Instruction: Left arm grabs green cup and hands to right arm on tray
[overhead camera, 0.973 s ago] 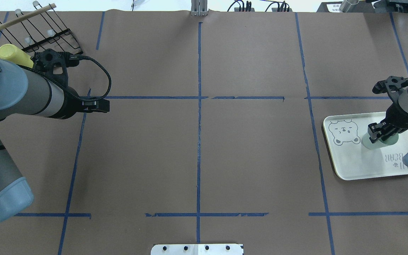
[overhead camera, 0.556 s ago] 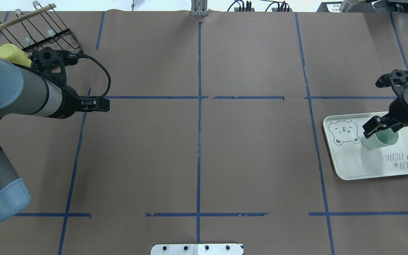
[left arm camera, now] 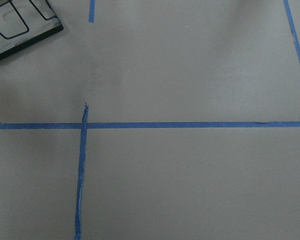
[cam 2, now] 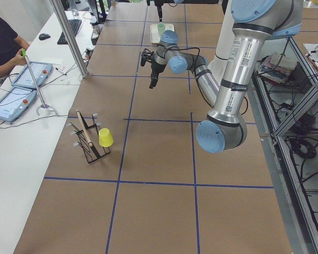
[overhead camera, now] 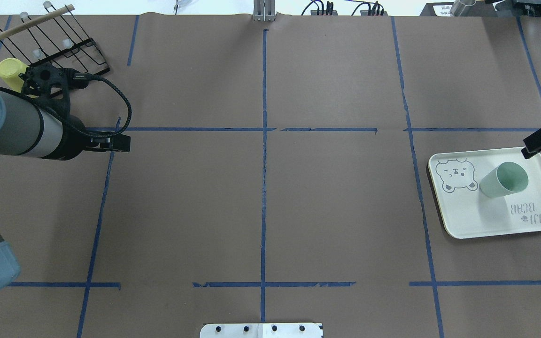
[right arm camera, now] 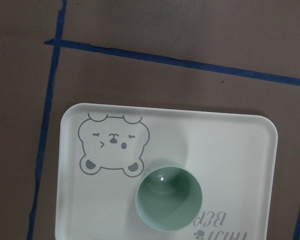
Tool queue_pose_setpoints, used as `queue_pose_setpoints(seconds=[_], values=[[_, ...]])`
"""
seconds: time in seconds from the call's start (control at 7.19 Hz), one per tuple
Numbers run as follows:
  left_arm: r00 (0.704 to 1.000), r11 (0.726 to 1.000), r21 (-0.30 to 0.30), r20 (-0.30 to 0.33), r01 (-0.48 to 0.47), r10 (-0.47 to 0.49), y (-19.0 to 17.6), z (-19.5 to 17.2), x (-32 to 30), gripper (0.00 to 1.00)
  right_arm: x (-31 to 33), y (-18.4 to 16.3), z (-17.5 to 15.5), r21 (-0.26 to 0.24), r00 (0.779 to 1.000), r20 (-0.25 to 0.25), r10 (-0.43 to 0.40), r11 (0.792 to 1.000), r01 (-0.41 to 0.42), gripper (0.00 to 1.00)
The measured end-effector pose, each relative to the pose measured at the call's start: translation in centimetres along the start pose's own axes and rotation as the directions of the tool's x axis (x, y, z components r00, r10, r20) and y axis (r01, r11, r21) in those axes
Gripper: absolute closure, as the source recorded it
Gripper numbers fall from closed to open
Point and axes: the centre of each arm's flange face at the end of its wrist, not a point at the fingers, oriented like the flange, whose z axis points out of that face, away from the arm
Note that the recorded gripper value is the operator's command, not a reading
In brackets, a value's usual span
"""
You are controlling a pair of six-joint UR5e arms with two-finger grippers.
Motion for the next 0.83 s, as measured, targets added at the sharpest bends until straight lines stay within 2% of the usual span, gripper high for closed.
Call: queue_pose_setpoints(seconds=[0.28,0.42,0.7,0.83], values=[[0.996,0.993,-0.075,-0.004,-0.086,0.086,-1.4,-1.1,-6.4,0.0,4.7,1.9,-0.5,-0.01,1.0,-0.005,-0.011,1.0,0.011,0.0],[0.992,0.985,-0.114,-0.014,-0.13,0.129,-2.2,-1.8,-10.7,0.0,7.0,3.3,-0.5,-0.017,1.0,0.016,0.0,1.0,0.0,0.0],[0.983,0.967,-0.178,-0.022,-0.182,0.181,-3.5,-2.4,-20.9,0.0,10.1,5.2,0.3,-0.038,0.999,0.037,-0.006,0.999,0.007,0.0],[0.981,0.958,-0.213,-0.05,-0.194,0.188,-3.9,-2.1,-26.7,0.0,10.8,5.6,0.7,-0.047,0.999,0.04,-0.006,0.999,0.007,0.0]])
